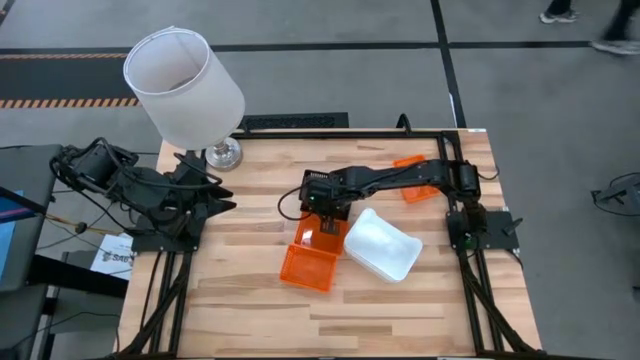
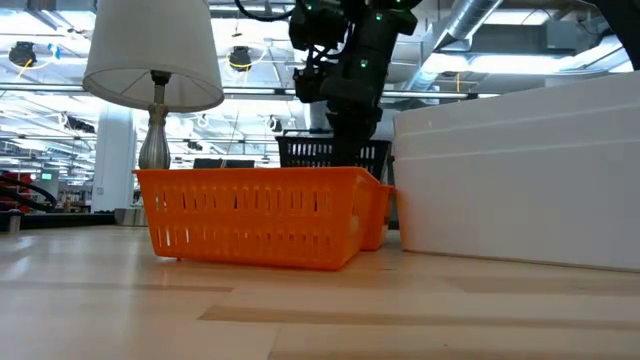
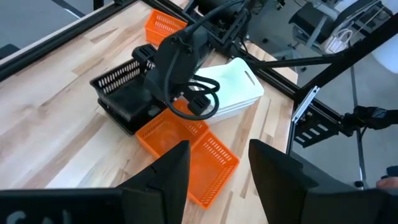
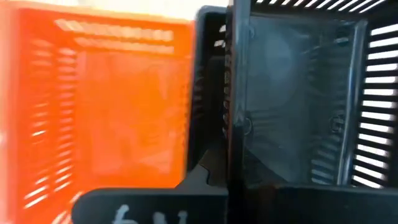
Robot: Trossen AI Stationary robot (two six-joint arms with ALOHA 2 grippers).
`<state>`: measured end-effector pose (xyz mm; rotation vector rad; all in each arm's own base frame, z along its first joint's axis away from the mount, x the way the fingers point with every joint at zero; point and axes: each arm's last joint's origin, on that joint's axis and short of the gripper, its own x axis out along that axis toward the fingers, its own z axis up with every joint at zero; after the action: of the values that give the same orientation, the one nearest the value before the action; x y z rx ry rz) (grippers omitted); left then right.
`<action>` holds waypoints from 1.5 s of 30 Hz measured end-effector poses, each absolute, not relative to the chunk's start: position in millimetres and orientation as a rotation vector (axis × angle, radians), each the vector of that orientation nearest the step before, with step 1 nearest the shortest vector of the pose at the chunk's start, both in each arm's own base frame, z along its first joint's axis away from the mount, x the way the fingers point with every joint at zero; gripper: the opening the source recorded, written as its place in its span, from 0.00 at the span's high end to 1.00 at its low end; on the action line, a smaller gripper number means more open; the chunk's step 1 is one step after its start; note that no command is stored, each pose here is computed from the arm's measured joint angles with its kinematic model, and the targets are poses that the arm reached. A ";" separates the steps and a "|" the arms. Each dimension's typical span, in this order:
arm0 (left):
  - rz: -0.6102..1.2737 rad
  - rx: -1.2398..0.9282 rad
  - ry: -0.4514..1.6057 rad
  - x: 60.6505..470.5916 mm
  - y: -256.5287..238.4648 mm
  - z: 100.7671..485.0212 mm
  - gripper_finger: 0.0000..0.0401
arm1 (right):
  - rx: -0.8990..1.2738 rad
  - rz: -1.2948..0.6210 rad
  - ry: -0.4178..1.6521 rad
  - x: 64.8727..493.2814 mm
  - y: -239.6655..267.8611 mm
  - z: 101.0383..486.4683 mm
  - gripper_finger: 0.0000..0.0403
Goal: Stack baskets by color
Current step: Stack the bottom black bin on top of the top black bin
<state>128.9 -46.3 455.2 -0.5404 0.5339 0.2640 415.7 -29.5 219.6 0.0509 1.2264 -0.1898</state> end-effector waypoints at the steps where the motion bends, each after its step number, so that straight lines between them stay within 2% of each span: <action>1: 0.265 -0.540 0.533 128.9 -46.3 455.2 0.62 | 0.044 -0.200 1.219 415.8 -29.9 217.2 0.99; 6: 0.282 -0.534 0.522 129.0 -45.7 455.4 0.62 | 0.065 -0.216 1.239 411.6 -31.2 203.4 0.99; 20: 0.286 -0.533 0.519 129.0 -45.6 455.5 0.62 | 0.044 -0.194 1.232 412.4 -27.2 204.0 0.97; 35: 0.288 -0.540 0.518 129.0 -45.6 455.5 0.62 | 0.061 -0.178 1.245 411.1 -30.7 203.6 0.81; 45: 0.288 -0.541 0.518 129.0 -45.6 455.5 0.62 | 0.047 -0.216 1.305 405.0 -36.6 202.0 0.76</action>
<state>129.0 -45.6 455.5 -0.5406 0.5179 0.2877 405.0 -36.6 202.0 0.0465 1.3045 -0.2163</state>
